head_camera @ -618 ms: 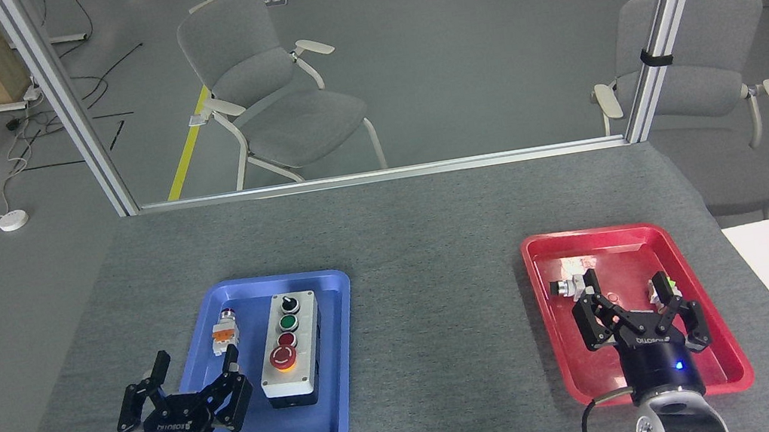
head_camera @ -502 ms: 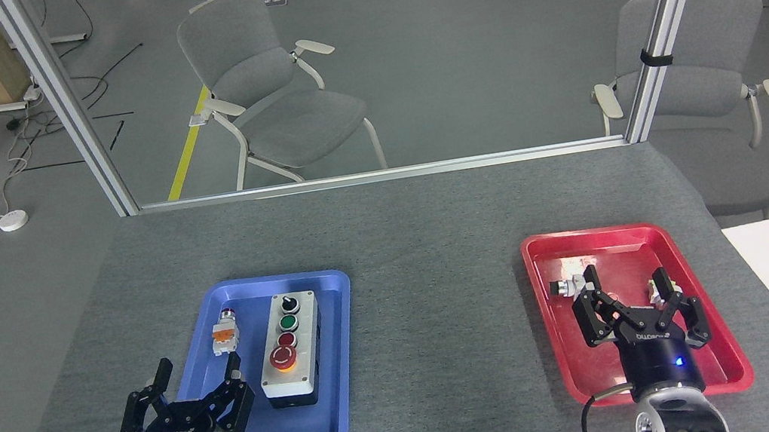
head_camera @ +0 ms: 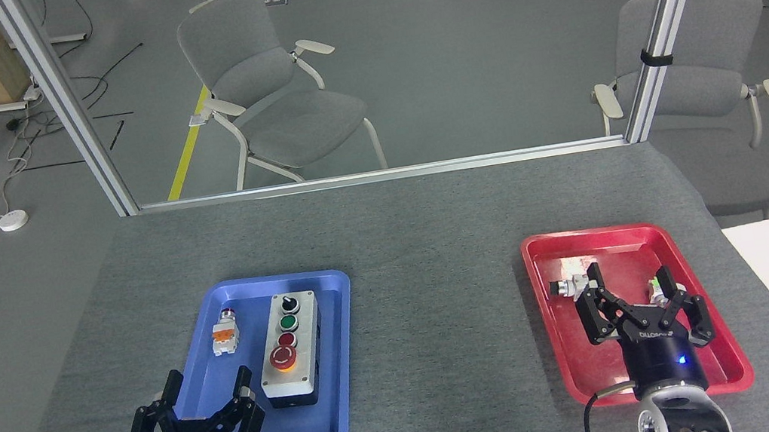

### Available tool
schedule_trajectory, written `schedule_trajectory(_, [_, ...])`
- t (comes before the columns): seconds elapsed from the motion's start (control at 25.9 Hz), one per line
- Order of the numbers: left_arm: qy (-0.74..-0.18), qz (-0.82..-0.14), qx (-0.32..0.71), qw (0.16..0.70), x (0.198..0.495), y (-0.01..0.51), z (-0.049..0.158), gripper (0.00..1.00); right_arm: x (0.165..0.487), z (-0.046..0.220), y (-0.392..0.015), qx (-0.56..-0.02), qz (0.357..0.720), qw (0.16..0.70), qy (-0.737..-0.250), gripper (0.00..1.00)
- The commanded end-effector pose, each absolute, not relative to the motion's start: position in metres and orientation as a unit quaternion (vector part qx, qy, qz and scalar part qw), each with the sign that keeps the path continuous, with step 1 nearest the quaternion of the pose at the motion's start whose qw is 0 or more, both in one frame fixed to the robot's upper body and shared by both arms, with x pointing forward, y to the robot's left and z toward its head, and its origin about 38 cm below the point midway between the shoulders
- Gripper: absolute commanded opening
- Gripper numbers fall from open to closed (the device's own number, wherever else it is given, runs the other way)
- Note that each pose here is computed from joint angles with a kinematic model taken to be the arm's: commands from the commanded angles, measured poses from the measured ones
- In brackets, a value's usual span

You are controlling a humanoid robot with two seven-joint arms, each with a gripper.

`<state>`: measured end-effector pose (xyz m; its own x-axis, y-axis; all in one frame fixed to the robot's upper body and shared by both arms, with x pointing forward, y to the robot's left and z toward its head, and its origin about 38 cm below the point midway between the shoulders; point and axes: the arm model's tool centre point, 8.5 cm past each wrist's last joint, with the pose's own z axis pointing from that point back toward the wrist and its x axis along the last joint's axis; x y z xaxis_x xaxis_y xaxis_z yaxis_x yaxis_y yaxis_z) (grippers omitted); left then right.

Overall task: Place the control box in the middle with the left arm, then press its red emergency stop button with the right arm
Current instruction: 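Move the left gripper down to the grey control box's near edge, then close the left gripper on the grey control box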

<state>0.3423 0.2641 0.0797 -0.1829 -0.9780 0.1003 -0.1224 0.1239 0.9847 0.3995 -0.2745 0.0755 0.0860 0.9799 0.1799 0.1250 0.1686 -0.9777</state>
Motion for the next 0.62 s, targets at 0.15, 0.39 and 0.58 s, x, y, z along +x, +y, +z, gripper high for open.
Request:
schedule_trajectory(0.15, [-0.542,-0.542,0.393,0.508,0.326,0.200,0.027,0.99,0.398,0.072,-0.282,-0.508,0.397,0.543,-0.538,0.99])
schedule_trajectory(0.39, [-0.487,-0.556,0.371,0.563,0.352,0.172,0.011,0.99,0.399,0.073,-0.282,-0.508,0.397,0.542,-0.539,0.99])
schedule_trajectory(0.58, [-0.464,-0.556,0.384,0.573,0.381,0.177,0.006,0.99,0.399,0.073,-0.282,-0.508,0.397,0.542,-0.539,0.99])
